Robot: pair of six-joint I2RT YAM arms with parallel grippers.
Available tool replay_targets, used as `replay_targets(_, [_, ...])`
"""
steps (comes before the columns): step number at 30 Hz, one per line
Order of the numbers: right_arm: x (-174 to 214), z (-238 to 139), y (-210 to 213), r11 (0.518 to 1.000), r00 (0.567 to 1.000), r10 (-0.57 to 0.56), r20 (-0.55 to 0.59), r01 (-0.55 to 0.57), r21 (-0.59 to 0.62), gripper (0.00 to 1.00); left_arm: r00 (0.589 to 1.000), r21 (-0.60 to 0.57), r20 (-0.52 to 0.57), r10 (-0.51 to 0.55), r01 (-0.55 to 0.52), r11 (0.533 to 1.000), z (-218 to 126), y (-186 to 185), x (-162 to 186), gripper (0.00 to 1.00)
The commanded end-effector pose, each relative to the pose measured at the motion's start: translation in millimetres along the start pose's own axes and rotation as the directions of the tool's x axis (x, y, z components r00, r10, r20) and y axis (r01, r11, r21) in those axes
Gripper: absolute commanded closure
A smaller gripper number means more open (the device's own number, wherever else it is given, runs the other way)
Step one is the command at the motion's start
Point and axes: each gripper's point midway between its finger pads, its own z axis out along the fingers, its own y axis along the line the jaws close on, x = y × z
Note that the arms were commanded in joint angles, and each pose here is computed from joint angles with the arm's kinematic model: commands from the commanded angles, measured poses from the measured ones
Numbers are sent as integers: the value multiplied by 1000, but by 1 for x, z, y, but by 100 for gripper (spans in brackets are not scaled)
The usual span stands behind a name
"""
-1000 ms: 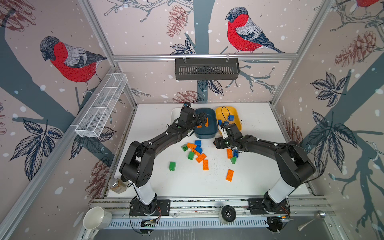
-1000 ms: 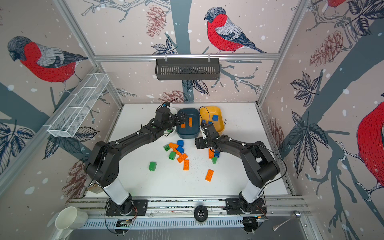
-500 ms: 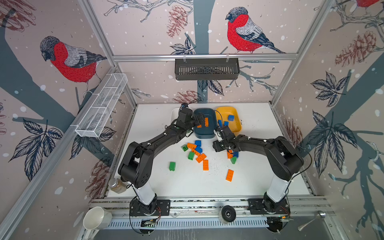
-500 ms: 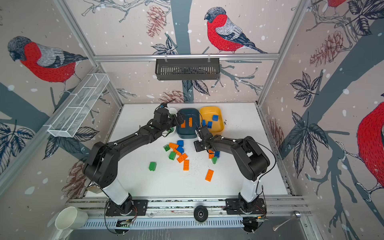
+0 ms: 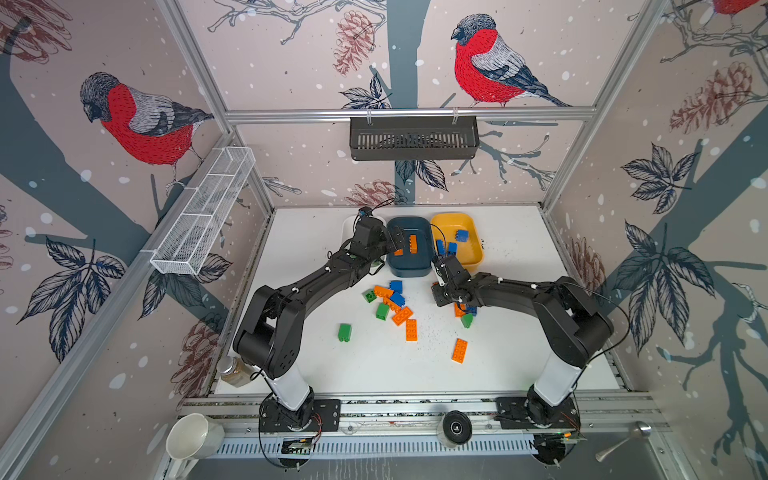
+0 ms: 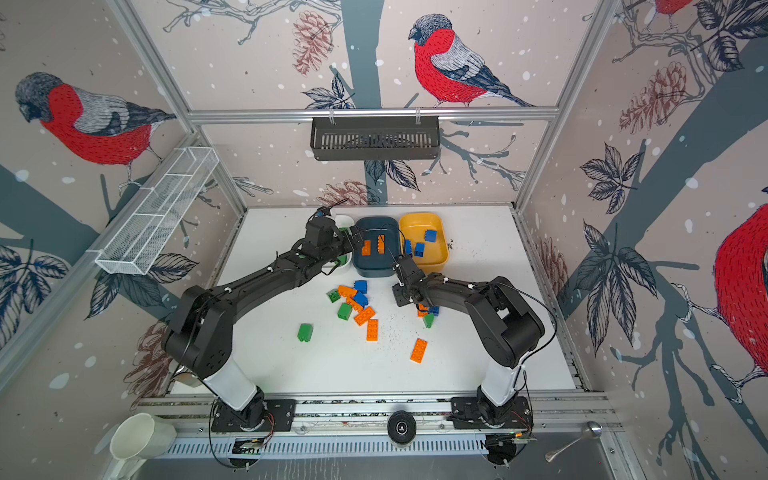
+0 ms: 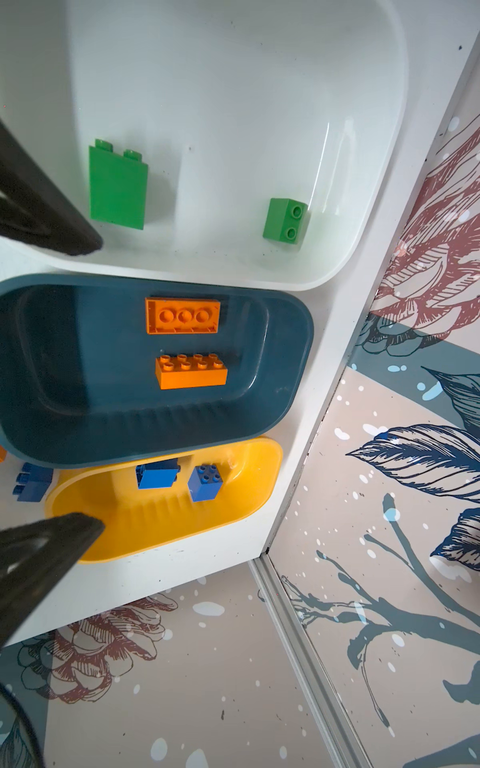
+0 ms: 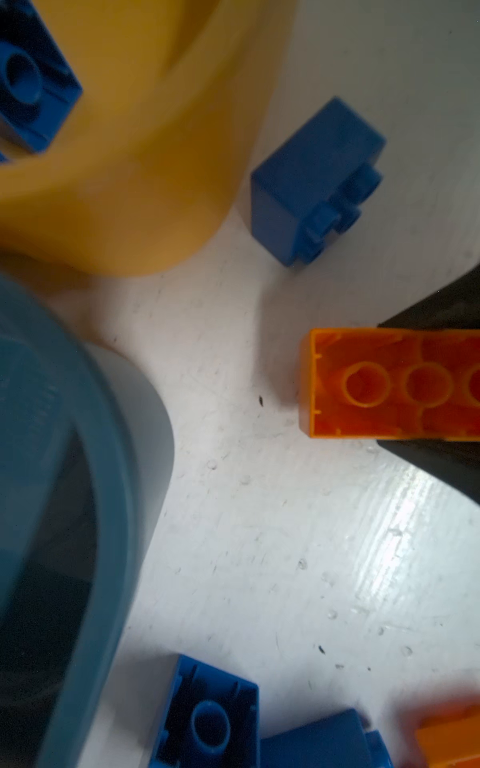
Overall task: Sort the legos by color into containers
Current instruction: 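Grasp the orange brick with the right gripper and release it into the teal container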
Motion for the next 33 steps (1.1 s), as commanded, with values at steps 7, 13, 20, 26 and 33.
replay_targets(7, [-42,-36,11,998,979,1,203,10,-56,76,1000,-26,17,9,-8,1000,-4,7,-4,3])
replay_targets(13, [-76,-53,8,998,943,52,329,-35,-56,77,999,-52,34,8,-6,999,-12,15,-5,3])
replay_targets(20, [-121,-41,22,991,928,94,362,-52,-125,76,999,-85,35,6,-3,996,-18,25,-3,3])
replay_targets(26, [-157,-2,10,984,936,165,313,-137,-110,76,1000,-139,25,11,-7,990,-28,37,1,3])
replay_targets(33, [-192,32,-9,978,932,206,299,-204,-37,64,1000,-212,-23,12,-17,977,-40,57,18,3])
